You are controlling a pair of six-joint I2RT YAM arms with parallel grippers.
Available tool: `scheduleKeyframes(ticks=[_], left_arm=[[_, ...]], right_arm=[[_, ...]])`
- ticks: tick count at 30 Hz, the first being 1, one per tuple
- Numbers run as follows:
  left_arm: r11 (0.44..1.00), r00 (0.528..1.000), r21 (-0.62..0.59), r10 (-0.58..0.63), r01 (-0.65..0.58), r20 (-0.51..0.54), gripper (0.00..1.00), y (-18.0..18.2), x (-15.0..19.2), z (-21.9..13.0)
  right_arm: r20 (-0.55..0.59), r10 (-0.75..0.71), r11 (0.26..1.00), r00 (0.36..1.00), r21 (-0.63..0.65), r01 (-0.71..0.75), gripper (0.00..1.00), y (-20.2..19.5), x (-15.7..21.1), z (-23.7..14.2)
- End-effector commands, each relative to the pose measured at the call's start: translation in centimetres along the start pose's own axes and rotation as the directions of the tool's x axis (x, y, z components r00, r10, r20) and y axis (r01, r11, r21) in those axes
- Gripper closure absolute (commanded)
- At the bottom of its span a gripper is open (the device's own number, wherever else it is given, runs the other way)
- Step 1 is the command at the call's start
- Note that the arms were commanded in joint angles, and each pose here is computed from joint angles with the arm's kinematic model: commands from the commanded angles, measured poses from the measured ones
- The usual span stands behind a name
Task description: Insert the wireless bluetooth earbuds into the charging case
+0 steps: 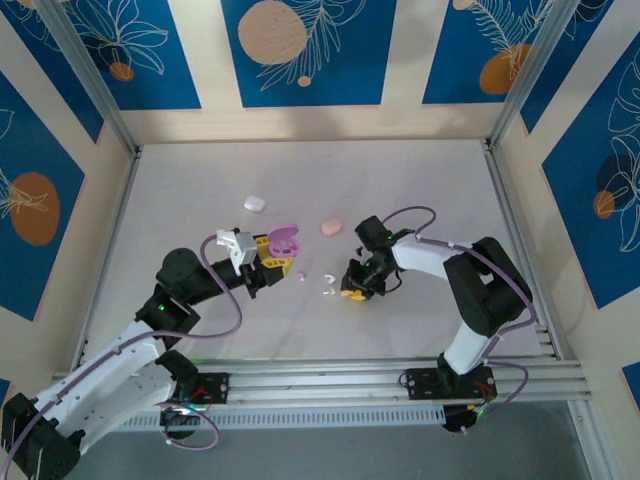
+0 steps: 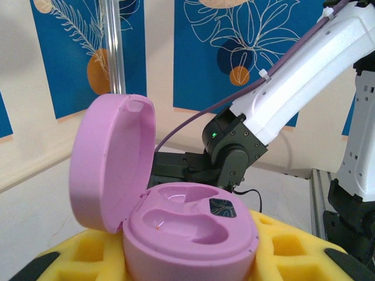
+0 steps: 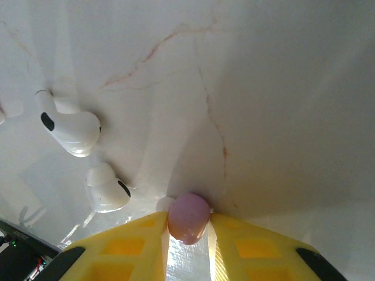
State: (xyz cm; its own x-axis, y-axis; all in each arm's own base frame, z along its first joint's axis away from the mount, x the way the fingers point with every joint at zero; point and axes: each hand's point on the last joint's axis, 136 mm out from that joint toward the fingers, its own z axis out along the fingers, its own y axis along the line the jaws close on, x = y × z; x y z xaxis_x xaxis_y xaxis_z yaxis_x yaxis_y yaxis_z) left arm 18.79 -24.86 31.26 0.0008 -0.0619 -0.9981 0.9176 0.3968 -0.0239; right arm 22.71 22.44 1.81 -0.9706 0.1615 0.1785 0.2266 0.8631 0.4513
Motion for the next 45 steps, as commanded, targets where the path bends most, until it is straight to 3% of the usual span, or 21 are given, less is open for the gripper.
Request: scheduleKeyframes(ticks=[1, 18, 27, 37, 45], left_arm=[[1.000, 1.000, 0.008, 0.005, -0.005, 0.016, 0.73, -0.2, -0.4, 0.1], [1.000, 1.000, 0.013, -0.004, 0.004, 0.009, 0.72, -0.2, -0.2, 0.2], [1.000, 1.000, 0.014, -0.006, 0.006, 0.002, 0.73, -0.2, 0.0, 0.4], [1.000, 0.999, 0.001, 0.003, -0.003, -0.037, 0.72, 0.2, 1.0, 0.6], [1.000, 0.995, -0.013, 0.023, -0.025, -0.093, 0.72, 0.9, 2.7, 1.3]], right_arm=[[-0.003, -0.014, 1.000, 1.000, -0.001, 0.014, 0.75, 0.4, -0.4, 0.1], [0.018, -0.022, 1.000, 1.000, 0.011, 0.021, 0.73, 0.8, -1.6, 0.2], [0.050, -0.066, 0.998, 0.997, 0.014, 0.066, 0.81, 1.2, -1.8, -0.9], [0.109, -0.262, 0.962, 0.959, -0.046, 0.268, 0.82, 3.7, -0.7, -5.3], [0.194, -0.493, 0.811, 0.848, -0.250, 0.528, 0.82, 9.5, 3.4, -12.5]])
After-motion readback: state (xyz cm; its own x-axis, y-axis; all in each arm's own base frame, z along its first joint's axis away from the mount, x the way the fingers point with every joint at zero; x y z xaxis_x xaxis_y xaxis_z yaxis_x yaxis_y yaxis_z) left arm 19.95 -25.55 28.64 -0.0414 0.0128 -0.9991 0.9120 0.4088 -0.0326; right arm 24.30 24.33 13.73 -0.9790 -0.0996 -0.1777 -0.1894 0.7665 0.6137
